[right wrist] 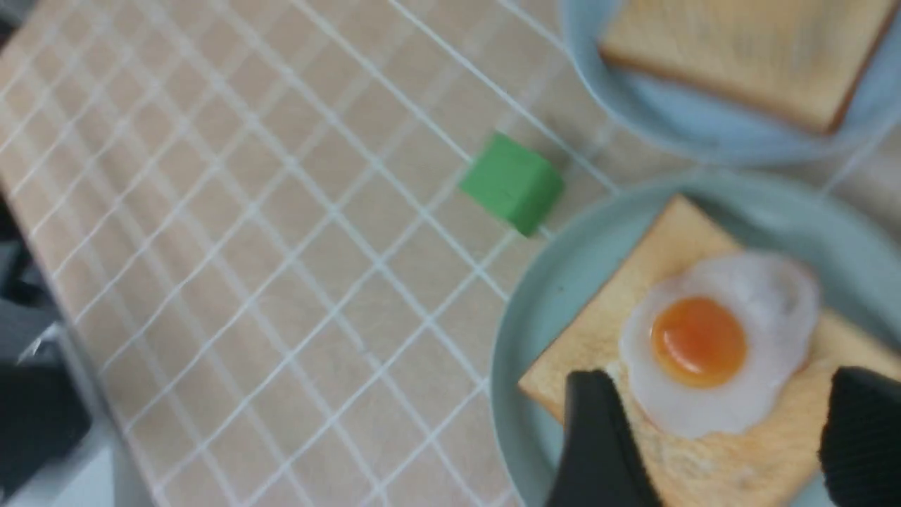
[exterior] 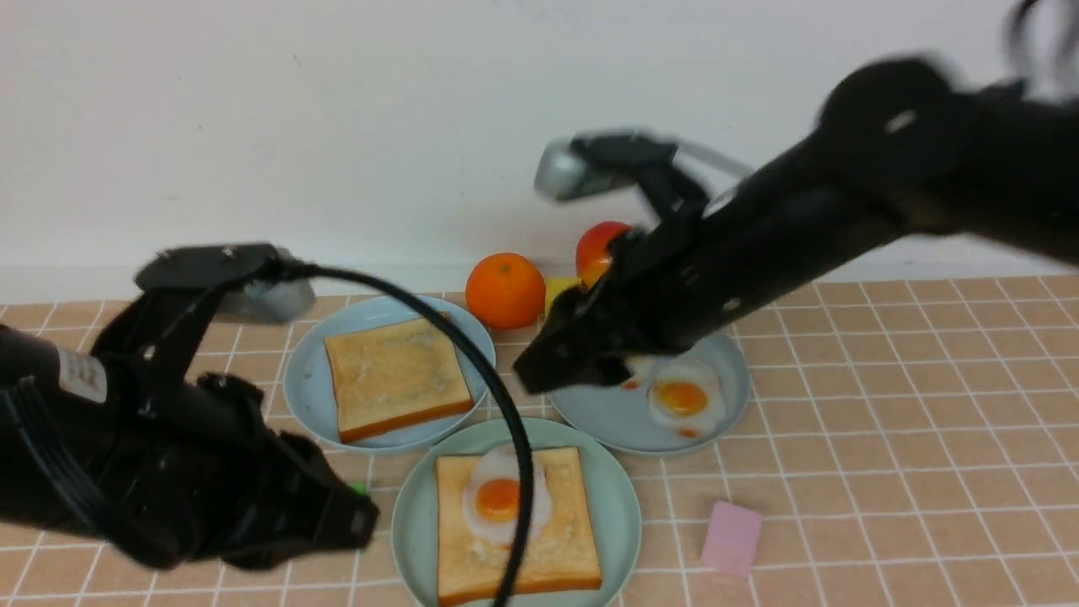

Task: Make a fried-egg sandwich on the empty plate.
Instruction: Use the left arm to grab a slice of bread

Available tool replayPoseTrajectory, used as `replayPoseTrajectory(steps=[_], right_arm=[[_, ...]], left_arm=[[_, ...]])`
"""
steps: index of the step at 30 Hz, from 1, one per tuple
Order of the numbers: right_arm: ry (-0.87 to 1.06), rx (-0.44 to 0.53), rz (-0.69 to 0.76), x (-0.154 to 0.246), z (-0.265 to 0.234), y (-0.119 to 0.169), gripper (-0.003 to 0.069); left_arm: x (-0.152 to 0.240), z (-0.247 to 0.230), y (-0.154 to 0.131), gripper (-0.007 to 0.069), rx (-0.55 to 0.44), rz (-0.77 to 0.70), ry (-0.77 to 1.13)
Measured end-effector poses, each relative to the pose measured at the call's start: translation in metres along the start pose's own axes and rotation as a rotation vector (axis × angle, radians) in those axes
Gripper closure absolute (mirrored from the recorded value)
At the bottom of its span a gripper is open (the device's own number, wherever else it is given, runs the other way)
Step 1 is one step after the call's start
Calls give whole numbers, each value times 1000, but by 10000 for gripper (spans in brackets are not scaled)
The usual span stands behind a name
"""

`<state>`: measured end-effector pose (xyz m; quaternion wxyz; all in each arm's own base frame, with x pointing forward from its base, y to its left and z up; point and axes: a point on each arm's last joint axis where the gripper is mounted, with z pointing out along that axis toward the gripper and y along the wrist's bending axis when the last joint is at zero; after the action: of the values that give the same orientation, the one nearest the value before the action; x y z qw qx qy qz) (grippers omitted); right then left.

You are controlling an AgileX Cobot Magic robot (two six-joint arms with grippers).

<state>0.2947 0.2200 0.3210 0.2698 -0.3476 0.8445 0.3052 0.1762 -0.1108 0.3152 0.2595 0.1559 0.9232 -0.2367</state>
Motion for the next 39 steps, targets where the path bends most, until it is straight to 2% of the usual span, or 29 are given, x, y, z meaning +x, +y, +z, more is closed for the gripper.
replayPoseTrajectory(steps=[1, 4, 5, 6, 7, 8, 10, 11, 18, 20, 25, 27, 33, 36, 39], right_arm=[[-15, 9, -38, -2, -16, 8, 265], [-29, 61, -108, 1, -66, 32, 389], [-21, 67, -113, 2, -68, 33, 406], [-13, 91, -113, 6, -84, 39, 480], [-2, 104, -113, 8, -91, 42, 510], [14, 124, -111, 12, -101, 46, 576], [38, 149, -110, 18, -115, 51, 655], [45, 155, -115, 21, -121, 55, 667], [24, 163, -134, 52, -153, 74, 671], [41, 158, -149, 72, -156, 77, 671], [56, 123, -171, 105, -156, 83, 671], [45, 105, -173, 120, -156, 86, 671], [6, 92, -166, 134, -159, 90, 668], [-4, 78, -158, 134, -158, 92, 667], [-9, 62, -149, 134, -158, 93, 664]], left_arm=[[-3, 0, 2, 592, -26, -31, -35], [-18, 0, 14, 585, -140, -117, -190], [-19, 0, 15, 585, -145, -121, -198], [-26, 4, 20, 580, -181, -153, -262], [-30, 6, 22, 578, -195, -166, -289], [-35, 12, 26, 575, -215, -181, -317], [-43, 25, 32, 573, -250, -206, -318], [-47, 33, 35, 571, -264, -230, -300], [-90, 75, 62, 567, -381, -377, -149], [-103, 89, 82, 563, -420, -444, -92], [-119, 108, 120, 532, -437, -601, -30], [-122, 124, 141, 482, -432, -661, 4], [-115, 174, 163, 342, -394, -639, 86], [-106, 195, 172, 324, -396, -646, 134], [-103, 203, 176, 339, -394, -654, 152]])
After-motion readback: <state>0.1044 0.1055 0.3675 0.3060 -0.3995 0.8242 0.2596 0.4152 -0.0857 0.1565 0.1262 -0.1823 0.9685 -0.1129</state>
